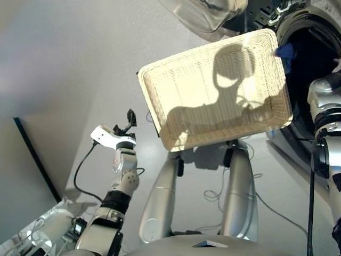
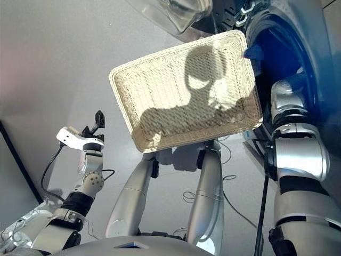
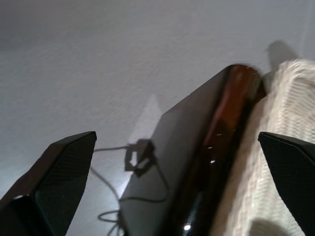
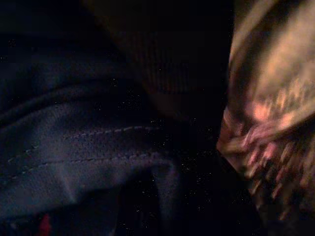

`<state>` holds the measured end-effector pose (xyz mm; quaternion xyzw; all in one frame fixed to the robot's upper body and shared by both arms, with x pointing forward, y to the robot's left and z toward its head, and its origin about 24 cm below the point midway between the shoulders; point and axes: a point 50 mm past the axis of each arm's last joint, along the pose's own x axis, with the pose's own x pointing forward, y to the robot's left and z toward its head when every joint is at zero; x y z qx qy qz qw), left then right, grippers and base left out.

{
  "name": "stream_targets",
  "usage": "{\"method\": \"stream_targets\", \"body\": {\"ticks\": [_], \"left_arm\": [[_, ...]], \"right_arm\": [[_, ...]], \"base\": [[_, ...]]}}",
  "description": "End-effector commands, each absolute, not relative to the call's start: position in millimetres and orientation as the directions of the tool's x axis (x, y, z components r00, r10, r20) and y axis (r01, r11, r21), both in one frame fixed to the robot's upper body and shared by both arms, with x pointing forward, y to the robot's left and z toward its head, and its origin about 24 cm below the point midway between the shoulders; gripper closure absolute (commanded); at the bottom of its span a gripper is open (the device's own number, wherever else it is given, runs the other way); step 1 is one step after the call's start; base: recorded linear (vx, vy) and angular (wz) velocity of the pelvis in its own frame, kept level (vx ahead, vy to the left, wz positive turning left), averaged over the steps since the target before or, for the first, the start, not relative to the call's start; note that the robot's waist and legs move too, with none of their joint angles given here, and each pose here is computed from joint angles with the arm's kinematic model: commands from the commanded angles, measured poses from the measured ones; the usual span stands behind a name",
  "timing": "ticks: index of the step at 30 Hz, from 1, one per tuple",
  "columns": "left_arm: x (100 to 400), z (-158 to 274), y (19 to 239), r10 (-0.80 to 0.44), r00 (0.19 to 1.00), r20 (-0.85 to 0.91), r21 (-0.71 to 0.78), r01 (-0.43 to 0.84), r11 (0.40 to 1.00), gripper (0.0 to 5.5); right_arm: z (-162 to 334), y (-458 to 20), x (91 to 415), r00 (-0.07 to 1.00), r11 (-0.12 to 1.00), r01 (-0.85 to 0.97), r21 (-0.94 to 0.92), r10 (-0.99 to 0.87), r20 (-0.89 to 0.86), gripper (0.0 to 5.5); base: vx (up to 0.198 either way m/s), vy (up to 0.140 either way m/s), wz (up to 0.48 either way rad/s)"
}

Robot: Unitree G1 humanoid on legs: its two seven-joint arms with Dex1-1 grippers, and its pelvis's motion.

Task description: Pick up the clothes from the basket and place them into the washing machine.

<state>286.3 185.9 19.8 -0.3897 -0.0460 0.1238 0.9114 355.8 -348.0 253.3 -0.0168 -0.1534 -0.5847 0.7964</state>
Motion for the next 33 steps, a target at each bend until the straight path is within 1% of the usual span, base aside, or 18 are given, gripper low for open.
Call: {"method": "stream_targets", "body": {"ticks": [1,3,5,6,7,8,10,12,14,16,19,22,24,25,28,29,30,33], "left_arm": [[273.6,16.6,200.3,0.326,0.945,0.002,-0.721,-0.225,0.656,0.00],[274.9,18.7,197.1,0.305,0.952,0.015,-0.718,-0.202,0.666,0.00],[276.0,22.9,196.9,0.294,0.955,0.038,-0.713,-0.180,0.678,0.00],[276.1,23.9,195.9,0.287,0.957,0.044,-0.714,-0.171,0.679,0.00],[275.9,25.4,198.6,0.284,0.957,0.052,-0.704,-0.167,0.690,0.00],[275.9,26.9,199.4,0.281,0.958,0.059,-0.701,-0.160,0.695,0.00],[276.2,27.8,203.8,0.287,0.956,0.063,-0.696,-0.164,0.699,0.00],[275.4,27.2,206.1,0.296,0.953,0.061,-0.700,-0.171,0.694,0.00],[275.7,28.4,211.1,0.310,0.949,0.065,-0.702,-0.177,0.690,0.00],[276.1,29.4,213.4,0.311,0.948,0.071,-0.705,-0.173,0.688,0.00],[277.0,26.1,213.6,0.307,0.950,0.059,-0.720,-0.172,0.673,0.00],[276.7,17.9,213.9,0.306,0.952,0.027,-0.734,-0.189,0.652,0.00],[276.3,11.4,214.6,0.300,0.954,0.007,-0.728,-0.201,0.655,0.00],[276.9,8.1,213.4,0.293,0.956,-0.007,-0.722,-0.208,0.660,0.00],[277.8,-0.6,215.5,0.286,0.957,-0.038,-0.675,-0.236,0.699,0.00],[277.6,-4.3,216.2,0.280,0.958,-0.054,-0.650,-0.247,0.719,0.00],[275.9,-9.5,218.0,0.278,0.958,-0.074,-0.603,-0.265,0.752,0.00],[273.1,-21.6,220.1,0.274,0.954,-0.126,-0.523,-0.298,0.799,0.00]], "right_arm": [[284.6,-351.0,342.9,0.179,0.305,0.860,0.410,-0.931,0.318,5.50],[288.2,-346.4,345.7,0.196,0.321,0.826,0.463,-0.934,0.298,5.50],[294.0,-340.9,350.7,0.236,0.349,0.788,0.507,-0.932,0.275,5.50],[297.1,-337.8,353.0,0.265,0.376,0.763,0.526,-0.924,0.276,4.51],[300.8,-334.1,357.1,0.304,0.417,0.760,0.499,-0.906,0.294,0.00],[303.8,-331.5,359.2,0.340,0.457,0.730,0.508,-0.888,0.311,0.00],[302.5,-326.4,365.2,0.416,0.540,0.709,0.454,-0.840,0.348,0.00],[294.9,-322.3,368.6,0.448,0.564,0.687,0.458,-0.825,0.344,0.00],[282.6,-312.5,376.2,0.530,0.648,0.666,0.369,-0.760,0.377,0.00],[269.9,-306.3,380.4,0.586,0.700,0.648,0.300,-0.710,0.391,0.00],[239.2,-291.8,388.5,0.710,0.797,0.562,0.222,-0.603,0.364,0.00],[204.1,-275.6,393.5,0.810,0.865,0.474,0.167,-0.502,0.302,0.00],[180.6,-267.2,394.1,0.859,0.893,0.423,0.155,-0.449,0.246,0.00],[169.3,-260.0,394.5,0.880,0.906,0.394,0.154,-0.420,0.219,0.00],[142.5,-240.6,393.4,0.928,0.940,0.316,0.126,-0.334,0.165,0.00],[130.2,-237.1,391.0,0.940,0.947,0.300,0.113,-0.314,0.135,0.00],[121.2,-231.9,389.3,0.951,0.957,0.277,0.087,-0.286,0.115,0.00],[90.6,-223.2,379.2,0.968,0.967,0.242,0.081,-0.246,0.045,0.00]], "base": [[0.000,0.000,0.000],[-0.015,0.027,-0.008],[-0.016,0.029,0.002],[0.066,0.018,0.038],[0.069,0.009,0.048],[0.069,0.004,0.039],[0.000,0.000,0.000],[0.000,0.000,0.000],[0.000,0.000,0.000],[0.000,0.000,0.000],[0.000,0.000,0.000],[0.000,0.000,0.000],[0.000,0.000,0.000],[0.000,0.000,0.000],[0.000,0.000,0.000],[0.000,0.000,0.000],[0.000,0.000,0.000],[-0.070,0.008,-0.030]]}}
